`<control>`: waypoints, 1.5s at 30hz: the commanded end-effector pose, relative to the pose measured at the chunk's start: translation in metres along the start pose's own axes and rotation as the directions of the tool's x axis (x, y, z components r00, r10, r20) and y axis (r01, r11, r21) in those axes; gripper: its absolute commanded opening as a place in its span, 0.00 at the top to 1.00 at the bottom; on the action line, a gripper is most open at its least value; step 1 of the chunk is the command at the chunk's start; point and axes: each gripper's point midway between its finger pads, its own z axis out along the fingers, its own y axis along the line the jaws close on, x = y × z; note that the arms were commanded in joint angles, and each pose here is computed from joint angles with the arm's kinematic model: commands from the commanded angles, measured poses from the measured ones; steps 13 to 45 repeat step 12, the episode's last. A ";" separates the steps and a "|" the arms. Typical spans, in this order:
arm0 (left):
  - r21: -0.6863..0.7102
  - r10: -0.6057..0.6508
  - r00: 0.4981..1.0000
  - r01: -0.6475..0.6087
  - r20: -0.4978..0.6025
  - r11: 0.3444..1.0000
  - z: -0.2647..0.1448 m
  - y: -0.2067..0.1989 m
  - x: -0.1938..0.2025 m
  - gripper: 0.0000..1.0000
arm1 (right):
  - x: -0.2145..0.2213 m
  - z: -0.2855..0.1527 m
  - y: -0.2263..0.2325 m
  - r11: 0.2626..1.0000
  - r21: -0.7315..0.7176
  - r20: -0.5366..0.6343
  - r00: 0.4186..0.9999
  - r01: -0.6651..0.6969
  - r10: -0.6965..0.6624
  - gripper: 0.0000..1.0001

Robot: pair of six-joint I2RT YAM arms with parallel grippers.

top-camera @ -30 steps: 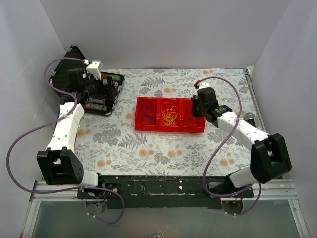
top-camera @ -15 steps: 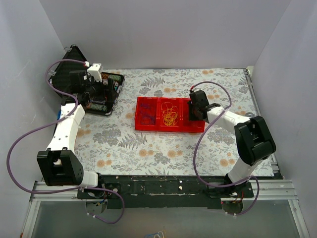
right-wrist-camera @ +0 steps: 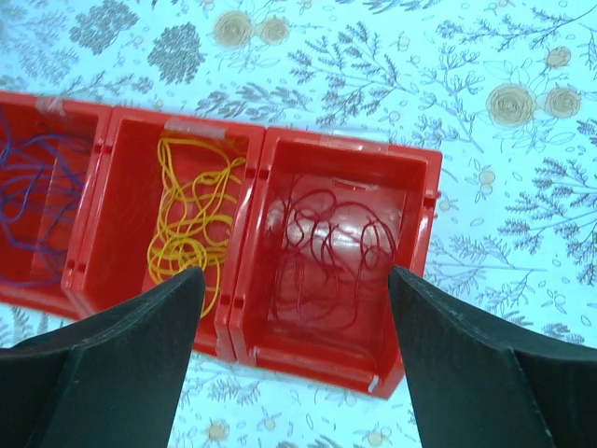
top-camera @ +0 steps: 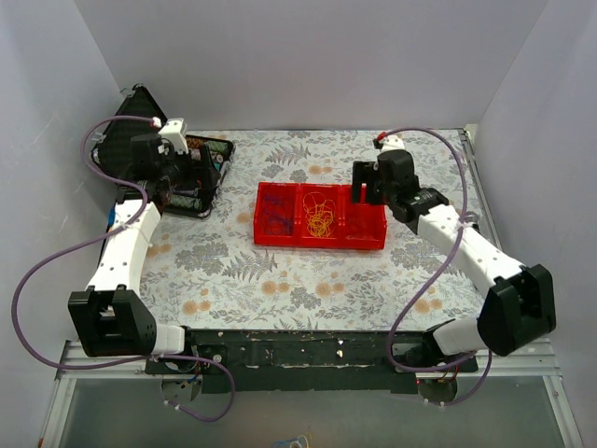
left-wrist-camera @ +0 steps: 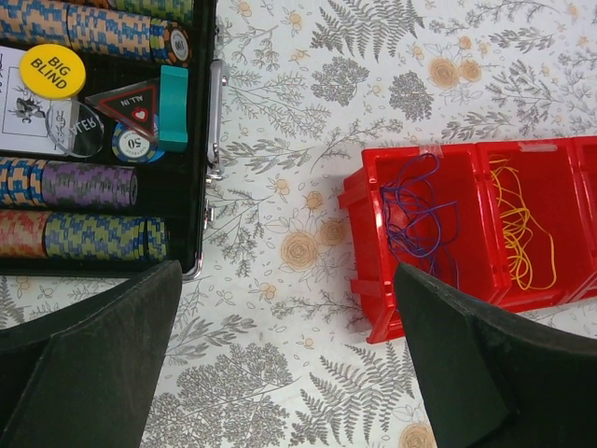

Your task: Untangle the cables

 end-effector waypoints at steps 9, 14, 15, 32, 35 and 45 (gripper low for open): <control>-0.013 -0.047 0.994 0.049 0.096 0.999 -0.023 -0.008 -0.014 0.02 | 0.020 -0.074 -0.023 0.999 -0.044 0.175 0.985 0.012 -0.005 0.11; -0.020 -0.055 0.994 0.057 0.098 0.998 -0.023 -0.006 -0.011 0.02 | 0.032 -0.081 -0.034 1.000 -0.025 0.176 0.984 0.001 0.003 0.11; -0.020 -0.055 0.994 0.057 0.098 0.998 -0.023 -0.006 -0.011 0.02 | 0.032 -0.081 -0.034 1.000 -0.025 0.176 0.984 0.001 0.003 0.11; -0.020 -0.055 0.994 0.057 0.098 0.998 -0.023 -0.006 -0.011 0.02 | 0.032 -0.081 -0.034 1.000 -0.025 0.176 0.984 0.001 0.003 0.11; -0.020 -0.055 0.994 0.057 0.098 0.998 -0.023 -0.006 -0.011 0.02 | 0.032 -0.081 -0.034 1.000 -0.025 0.176 0.984 0.001 0.003 0.11; -0.020 -0.055 0.994 0.057 0.098 0.998 -0.023 -0.006 -0.011 0.02 | 0.032 -0.081 -0.034 1.000 -0.025 0.176 0.984 0.001 0.003 0.11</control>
